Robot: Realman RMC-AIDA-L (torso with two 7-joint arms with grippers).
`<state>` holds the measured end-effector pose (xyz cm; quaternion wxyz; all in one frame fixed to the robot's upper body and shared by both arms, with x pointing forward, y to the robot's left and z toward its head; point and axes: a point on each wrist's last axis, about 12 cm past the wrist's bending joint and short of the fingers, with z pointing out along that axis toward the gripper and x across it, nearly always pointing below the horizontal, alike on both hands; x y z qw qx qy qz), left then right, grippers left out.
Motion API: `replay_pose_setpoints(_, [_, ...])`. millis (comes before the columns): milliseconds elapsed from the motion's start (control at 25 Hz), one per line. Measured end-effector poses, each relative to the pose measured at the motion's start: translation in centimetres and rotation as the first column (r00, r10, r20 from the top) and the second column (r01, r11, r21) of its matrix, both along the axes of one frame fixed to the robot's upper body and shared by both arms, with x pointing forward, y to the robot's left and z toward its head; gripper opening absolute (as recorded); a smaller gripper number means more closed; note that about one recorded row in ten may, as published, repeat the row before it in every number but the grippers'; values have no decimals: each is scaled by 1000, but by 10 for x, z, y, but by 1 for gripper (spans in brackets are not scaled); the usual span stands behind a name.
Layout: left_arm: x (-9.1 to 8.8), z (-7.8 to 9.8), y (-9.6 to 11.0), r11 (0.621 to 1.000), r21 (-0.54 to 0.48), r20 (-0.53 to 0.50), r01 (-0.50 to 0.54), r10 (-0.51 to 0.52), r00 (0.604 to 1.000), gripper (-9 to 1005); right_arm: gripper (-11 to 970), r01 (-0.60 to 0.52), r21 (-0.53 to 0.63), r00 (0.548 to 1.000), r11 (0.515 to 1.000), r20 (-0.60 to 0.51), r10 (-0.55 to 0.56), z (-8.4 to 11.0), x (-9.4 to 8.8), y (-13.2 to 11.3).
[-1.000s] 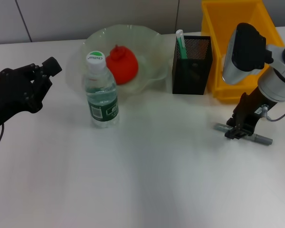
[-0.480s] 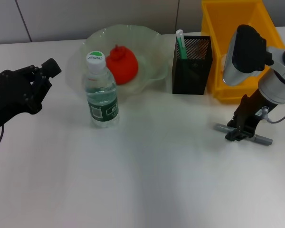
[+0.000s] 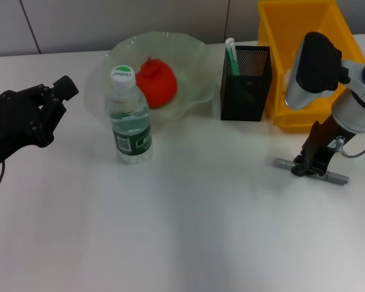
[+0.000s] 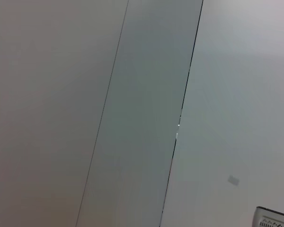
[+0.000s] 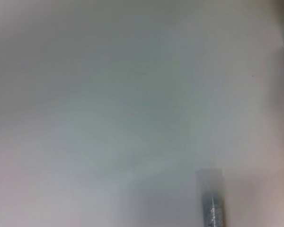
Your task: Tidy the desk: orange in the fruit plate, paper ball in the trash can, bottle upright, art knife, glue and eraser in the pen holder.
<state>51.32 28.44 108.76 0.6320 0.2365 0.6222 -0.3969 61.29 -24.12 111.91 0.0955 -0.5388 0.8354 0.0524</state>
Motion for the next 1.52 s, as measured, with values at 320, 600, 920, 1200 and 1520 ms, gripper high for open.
replay_pose_setpoints(320, [-1, -1, 1, 1000, 0, -3, -3, 3, 1000, 0, 147, 17, 3, 1000, 1000, 15, -17, 3, 2, 0])
replay_pose_setpoints(600, [-3, -2, 3, 1000, 0, -7, -9, 9, 1000, 0, 147, 43, 39, 996, 998, 80, -46, 15, 2, 5])
replay_pose_setpoints(920, [-4, -3, 4, 1000, 3, -10, -14, 14, 1000, 0, 148, 41, 310, 979, 950, 179, -101, 47, -3, 23])
replay_pose_setpoints(1200, [-5, -4, 4, 1000, 1, -15, -15, 15, 1000, 0, 143, -12, 484, 941, 875, 301, -154, 79, -4, 29])
replay_pose_setpoints(1520, [-5, -5, 3, 1000, -1, -17, -14, 14, 1000, 0, 141, 10, 543, 867, 840, 413, -278, 78, 3, 11])
